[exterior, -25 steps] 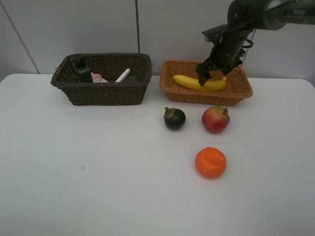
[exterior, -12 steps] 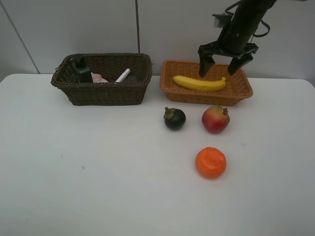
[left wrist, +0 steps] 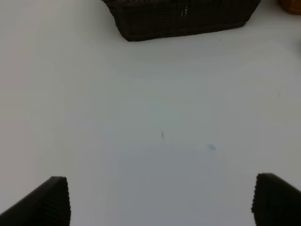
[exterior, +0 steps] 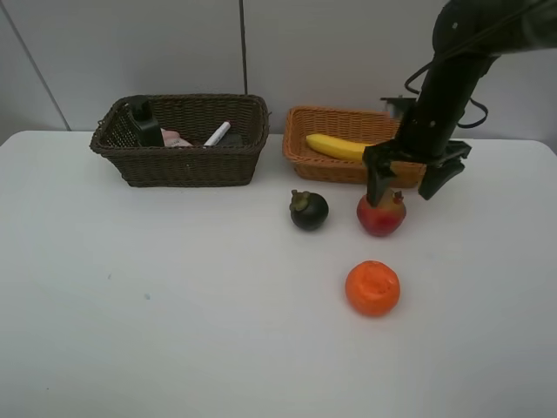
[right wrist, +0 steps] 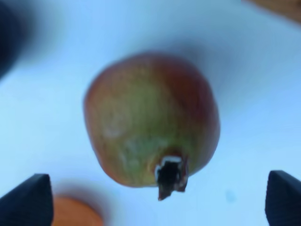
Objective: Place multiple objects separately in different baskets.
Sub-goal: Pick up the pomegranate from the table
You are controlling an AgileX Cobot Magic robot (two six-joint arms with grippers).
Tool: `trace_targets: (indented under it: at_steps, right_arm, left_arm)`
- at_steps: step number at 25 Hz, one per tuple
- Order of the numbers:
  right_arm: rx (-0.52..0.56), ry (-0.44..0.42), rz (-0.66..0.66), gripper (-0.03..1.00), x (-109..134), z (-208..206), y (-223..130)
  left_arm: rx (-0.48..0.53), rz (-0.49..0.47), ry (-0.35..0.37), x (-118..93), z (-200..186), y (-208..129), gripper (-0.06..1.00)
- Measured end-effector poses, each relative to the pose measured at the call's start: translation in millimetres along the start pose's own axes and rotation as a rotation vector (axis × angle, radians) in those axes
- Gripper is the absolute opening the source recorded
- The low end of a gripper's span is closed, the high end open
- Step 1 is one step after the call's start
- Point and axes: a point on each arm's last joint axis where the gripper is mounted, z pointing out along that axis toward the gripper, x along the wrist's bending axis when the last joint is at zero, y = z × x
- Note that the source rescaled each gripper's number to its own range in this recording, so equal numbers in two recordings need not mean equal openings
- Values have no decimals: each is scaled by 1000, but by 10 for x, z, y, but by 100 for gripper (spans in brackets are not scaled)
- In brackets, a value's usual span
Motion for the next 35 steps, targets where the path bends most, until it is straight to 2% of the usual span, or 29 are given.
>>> trace_targets:
  at_steps: [9,19,31,34,35]
  right_arm:
    - [-77,5,-1,100,-5,285,-39]
    - [-145,-9,-27,100,-37,514,91]
    - [-109,-8,-34,100,-56,736,120]
    - [-104,-10,-40,95,-58,736,115]
    - [-101,-10,-40,88,-58,737,113]
  left_arm:
    - [0,0,0,0,0,0,100]
    - [0,0,0,0,0,0,100]
    - [0,0,0,0,0,0,100]
    - [0,0,0,0,0,0,100]
    - [0,0,0,0,0,0,100]
